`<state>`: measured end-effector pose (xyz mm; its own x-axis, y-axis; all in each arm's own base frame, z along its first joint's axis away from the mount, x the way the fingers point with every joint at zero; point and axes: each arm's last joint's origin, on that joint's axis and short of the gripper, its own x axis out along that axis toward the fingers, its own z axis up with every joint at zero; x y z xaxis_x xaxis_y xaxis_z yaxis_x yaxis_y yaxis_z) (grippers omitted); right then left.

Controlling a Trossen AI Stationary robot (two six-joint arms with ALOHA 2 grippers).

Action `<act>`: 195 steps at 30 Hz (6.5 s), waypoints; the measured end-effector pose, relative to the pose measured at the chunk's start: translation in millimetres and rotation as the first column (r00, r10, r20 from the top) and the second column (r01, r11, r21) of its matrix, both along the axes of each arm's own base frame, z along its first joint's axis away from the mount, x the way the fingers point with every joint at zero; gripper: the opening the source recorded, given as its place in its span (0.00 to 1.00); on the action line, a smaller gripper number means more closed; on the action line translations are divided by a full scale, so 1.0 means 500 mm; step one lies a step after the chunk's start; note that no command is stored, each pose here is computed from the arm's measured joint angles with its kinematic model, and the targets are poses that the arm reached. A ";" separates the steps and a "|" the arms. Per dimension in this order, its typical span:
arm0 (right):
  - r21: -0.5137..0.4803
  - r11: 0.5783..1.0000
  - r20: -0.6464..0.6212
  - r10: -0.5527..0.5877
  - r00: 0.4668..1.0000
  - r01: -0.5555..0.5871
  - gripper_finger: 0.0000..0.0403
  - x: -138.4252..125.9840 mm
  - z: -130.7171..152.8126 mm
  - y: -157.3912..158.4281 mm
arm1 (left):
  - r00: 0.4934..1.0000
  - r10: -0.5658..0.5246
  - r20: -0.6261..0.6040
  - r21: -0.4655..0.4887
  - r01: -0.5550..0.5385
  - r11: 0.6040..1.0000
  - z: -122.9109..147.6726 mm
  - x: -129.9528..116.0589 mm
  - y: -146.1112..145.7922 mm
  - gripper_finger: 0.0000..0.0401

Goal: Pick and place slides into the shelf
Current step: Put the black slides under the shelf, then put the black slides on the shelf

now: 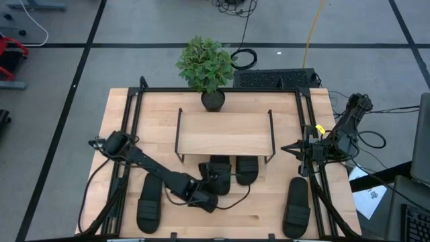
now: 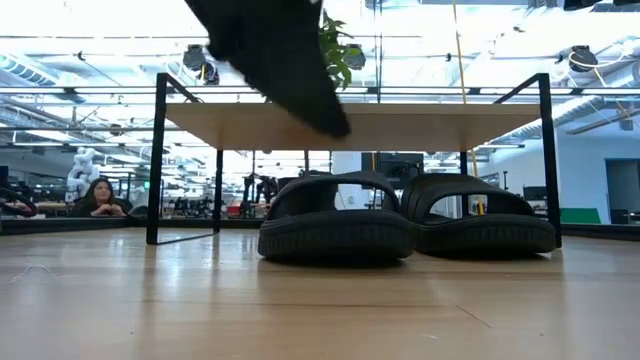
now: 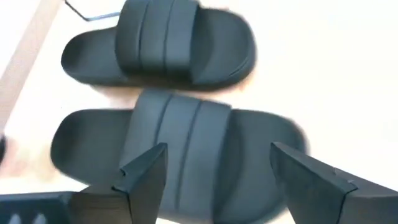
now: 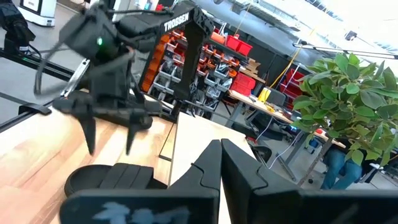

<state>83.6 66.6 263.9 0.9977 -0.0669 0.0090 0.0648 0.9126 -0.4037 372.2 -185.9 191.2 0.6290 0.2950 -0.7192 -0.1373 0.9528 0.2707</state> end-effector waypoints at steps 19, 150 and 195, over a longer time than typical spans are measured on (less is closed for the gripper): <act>-0.012 1.000 -0.001 0.000 1.000 0.000 0.00 0.000 0.000 0.000 | 0.941 -0.338 0.005 -0.283 0.326 0.902 -0.015 -0.011 -0.095 0.02; 0.013 0.992 0.044 0.127 0.991 -0.128 0.00 -0.001 0.011 0.006 | 0.784 -0.384 0.487 0.454 0.148 0.878 0.149 -0.319 0.093 0.00; 0.294 0.818 0.012 -0.520 0.854 0.494 0.00 -0.056 0.042 -0.076 | 0.706 -0.411 0.576 0.435 0.161 0.886 0.064 -0.472 0.207 0.01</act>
<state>55.7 28.8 285.0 0.8179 -0.5753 0.0006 0.5715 0.8123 -0.1163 136.4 -82.6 223.3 0.9876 0.1570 -0.0067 -0.1304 0.8423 0.5230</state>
